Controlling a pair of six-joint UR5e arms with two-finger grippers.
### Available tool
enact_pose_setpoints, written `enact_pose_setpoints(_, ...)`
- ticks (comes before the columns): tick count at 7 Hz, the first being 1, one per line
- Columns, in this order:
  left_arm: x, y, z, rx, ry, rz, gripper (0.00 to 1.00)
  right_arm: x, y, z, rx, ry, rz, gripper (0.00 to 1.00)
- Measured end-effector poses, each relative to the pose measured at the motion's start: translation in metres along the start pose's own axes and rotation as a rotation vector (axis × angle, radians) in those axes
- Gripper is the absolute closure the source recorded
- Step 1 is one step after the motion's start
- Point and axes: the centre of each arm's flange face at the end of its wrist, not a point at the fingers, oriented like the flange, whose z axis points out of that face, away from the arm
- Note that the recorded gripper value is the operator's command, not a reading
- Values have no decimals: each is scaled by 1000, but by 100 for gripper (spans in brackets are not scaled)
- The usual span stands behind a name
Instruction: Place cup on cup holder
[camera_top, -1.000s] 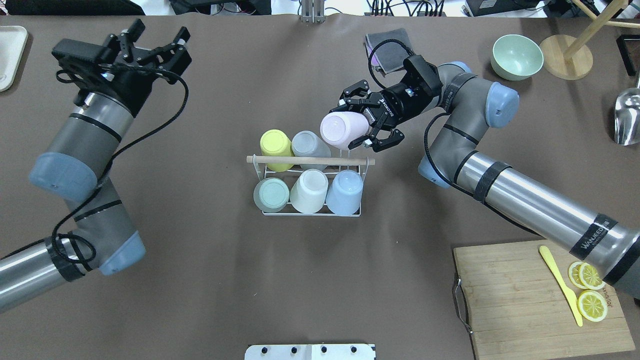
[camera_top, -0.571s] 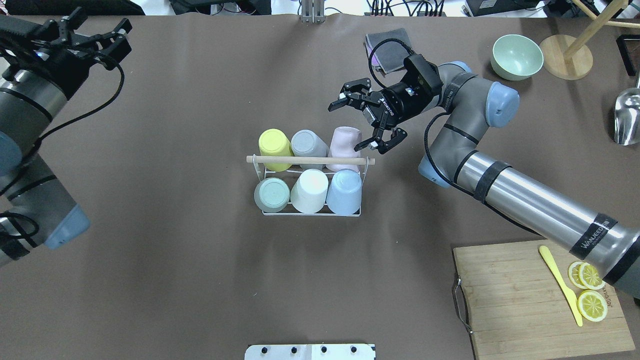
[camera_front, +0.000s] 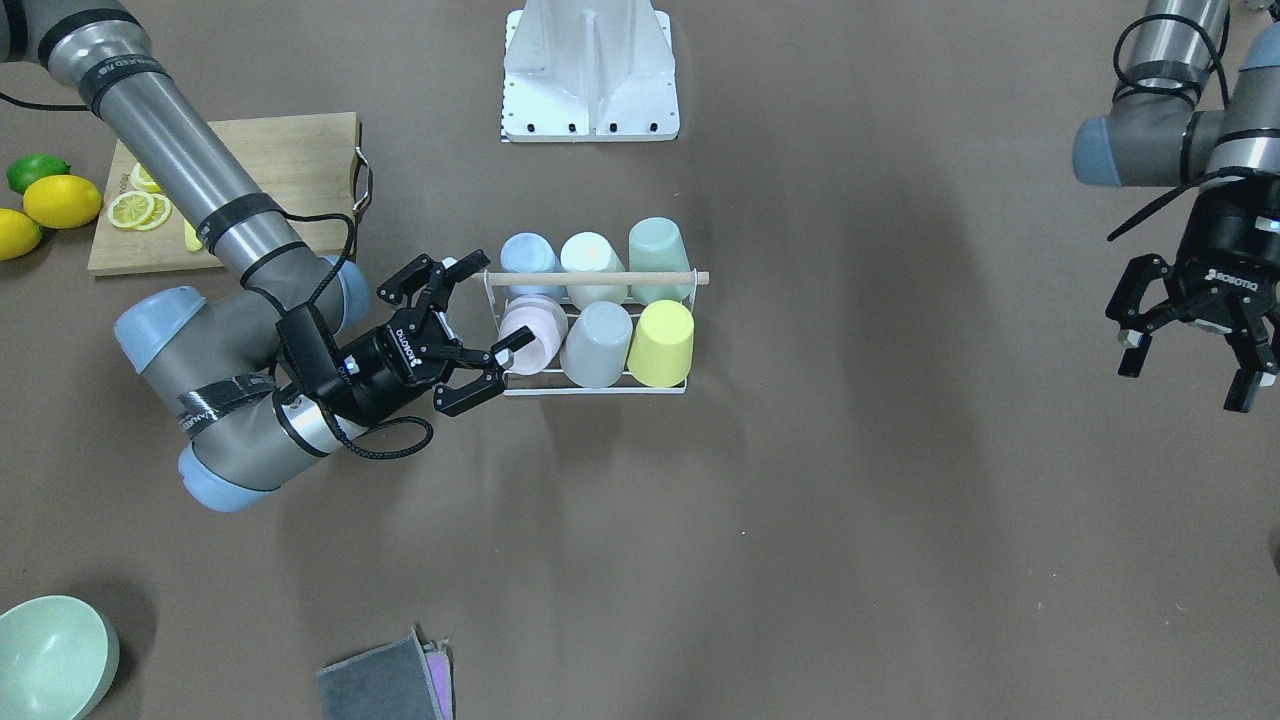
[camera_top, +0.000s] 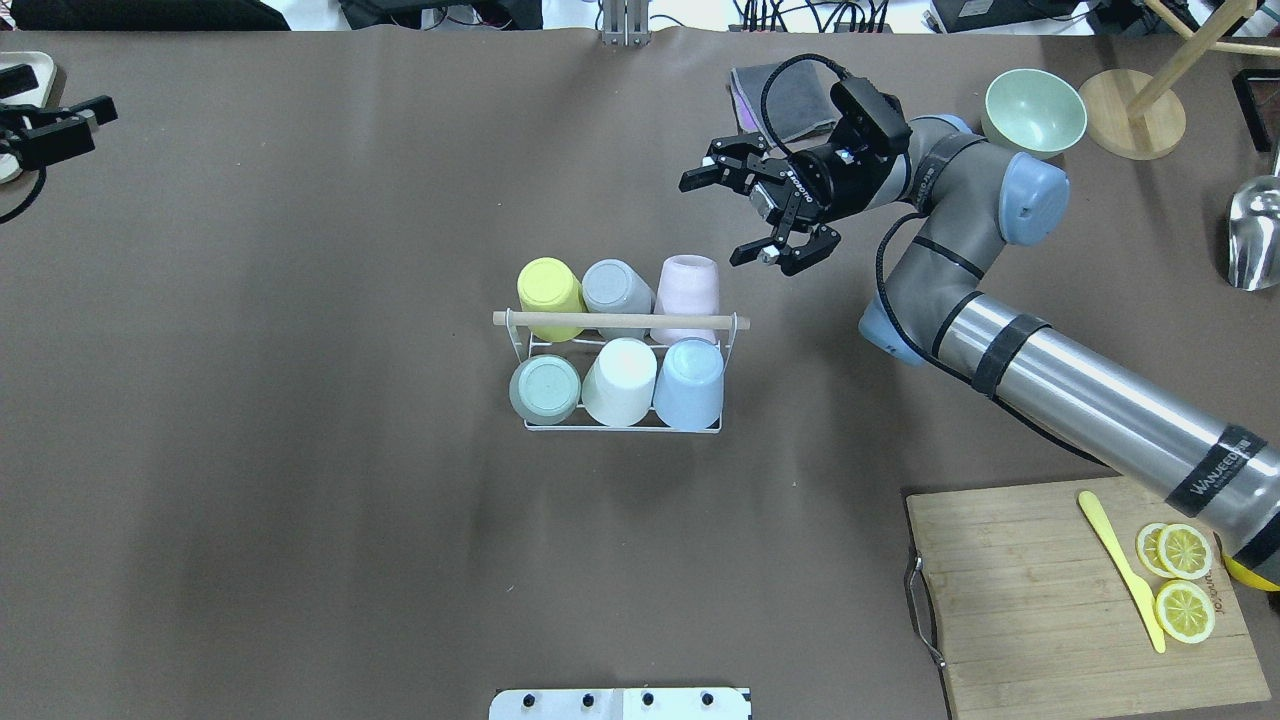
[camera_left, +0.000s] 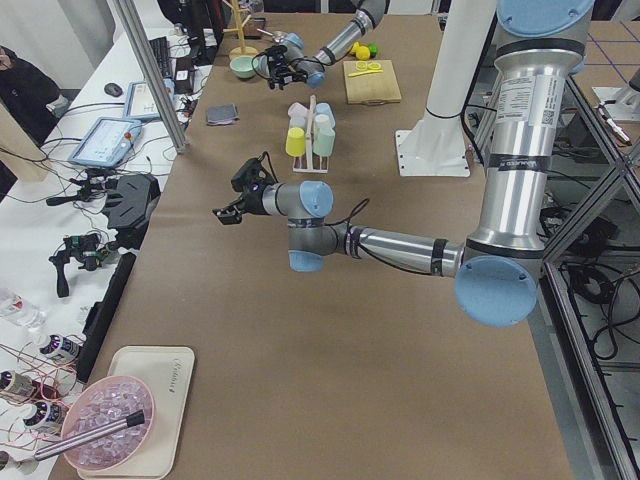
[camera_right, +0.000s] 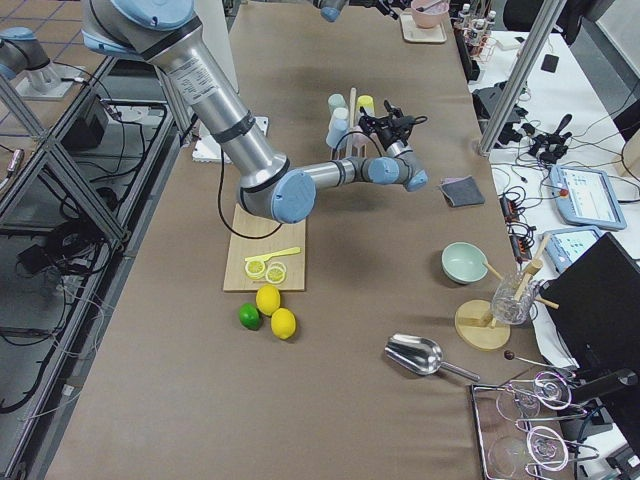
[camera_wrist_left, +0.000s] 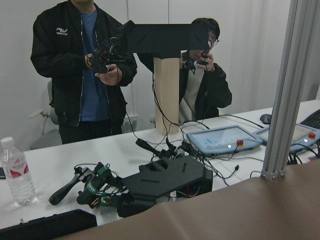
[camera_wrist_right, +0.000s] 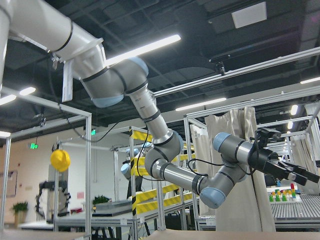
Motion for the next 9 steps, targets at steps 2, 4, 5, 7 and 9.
enact_pose_setpoints(2, -39, 38, -13, -268, -48, -79, 2, -13, -48, -31, 42, 84, 418, 1)
enact_pose_setpoints(4, -65, 75, -17, -555, -153, -122, 2, -47, -96, -76, 96, 215, 986, 1)
enact_pose_setpoints(5, -80, 90, -25, -682, -176, -110, 3, -71, -105, -106, 134, 295, 1257, 1)
enact_pose_setpoints(7, -111, 109, -52, -888, -232, -113, 3, -121, -67, -155, 153, 476, 1659, 1)
enact_pose_setpoints(9, -134, 112, -81, -1076, -247, -141, 3, -156, -36, -172, 43, 626, 1920, 1)
